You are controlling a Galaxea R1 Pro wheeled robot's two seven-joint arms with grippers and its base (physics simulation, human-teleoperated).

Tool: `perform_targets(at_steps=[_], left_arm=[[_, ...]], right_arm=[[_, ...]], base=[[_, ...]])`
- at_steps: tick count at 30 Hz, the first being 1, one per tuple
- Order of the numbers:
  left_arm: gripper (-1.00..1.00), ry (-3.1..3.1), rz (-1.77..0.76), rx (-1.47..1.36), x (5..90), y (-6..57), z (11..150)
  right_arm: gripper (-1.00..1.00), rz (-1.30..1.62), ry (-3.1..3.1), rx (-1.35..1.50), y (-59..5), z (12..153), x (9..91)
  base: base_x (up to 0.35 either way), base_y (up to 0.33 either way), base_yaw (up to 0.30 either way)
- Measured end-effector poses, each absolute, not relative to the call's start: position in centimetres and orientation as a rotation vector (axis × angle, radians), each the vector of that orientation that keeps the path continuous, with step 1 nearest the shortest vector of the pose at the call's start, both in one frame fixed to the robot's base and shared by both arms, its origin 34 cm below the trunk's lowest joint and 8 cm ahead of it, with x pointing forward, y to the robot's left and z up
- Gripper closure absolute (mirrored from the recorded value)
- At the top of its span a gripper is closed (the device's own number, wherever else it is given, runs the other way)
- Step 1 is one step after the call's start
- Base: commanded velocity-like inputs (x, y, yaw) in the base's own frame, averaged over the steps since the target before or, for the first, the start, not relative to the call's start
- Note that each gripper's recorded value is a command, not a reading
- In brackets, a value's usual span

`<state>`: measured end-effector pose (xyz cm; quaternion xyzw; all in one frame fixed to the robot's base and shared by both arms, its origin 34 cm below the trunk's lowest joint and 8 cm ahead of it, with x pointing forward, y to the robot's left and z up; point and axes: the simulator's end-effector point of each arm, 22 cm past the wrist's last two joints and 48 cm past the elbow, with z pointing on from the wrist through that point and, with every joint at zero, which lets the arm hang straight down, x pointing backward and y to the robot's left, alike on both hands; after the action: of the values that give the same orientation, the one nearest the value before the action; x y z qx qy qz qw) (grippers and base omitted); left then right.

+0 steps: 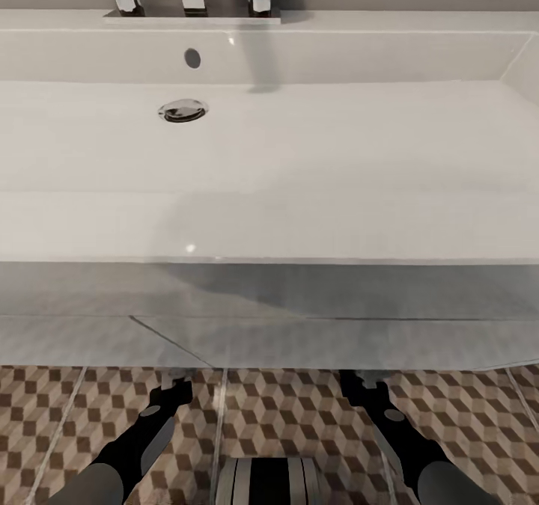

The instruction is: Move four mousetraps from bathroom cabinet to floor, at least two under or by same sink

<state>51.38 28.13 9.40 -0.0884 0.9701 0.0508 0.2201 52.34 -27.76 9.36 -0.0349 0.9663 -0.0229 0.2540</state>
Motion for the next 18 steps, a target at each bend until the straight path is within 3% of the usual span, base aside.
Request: perform_targets(at_steps=[18], left_arm=[[1.00, 2.684, 0.133, -0.247, 51.38, 27.85, 8.96]], right_arm=[[1.00, -0.063, 2.642, -0.102, -27.76, 8.61, 51.68]], base=[[0.000, 0.000, 0.000]])
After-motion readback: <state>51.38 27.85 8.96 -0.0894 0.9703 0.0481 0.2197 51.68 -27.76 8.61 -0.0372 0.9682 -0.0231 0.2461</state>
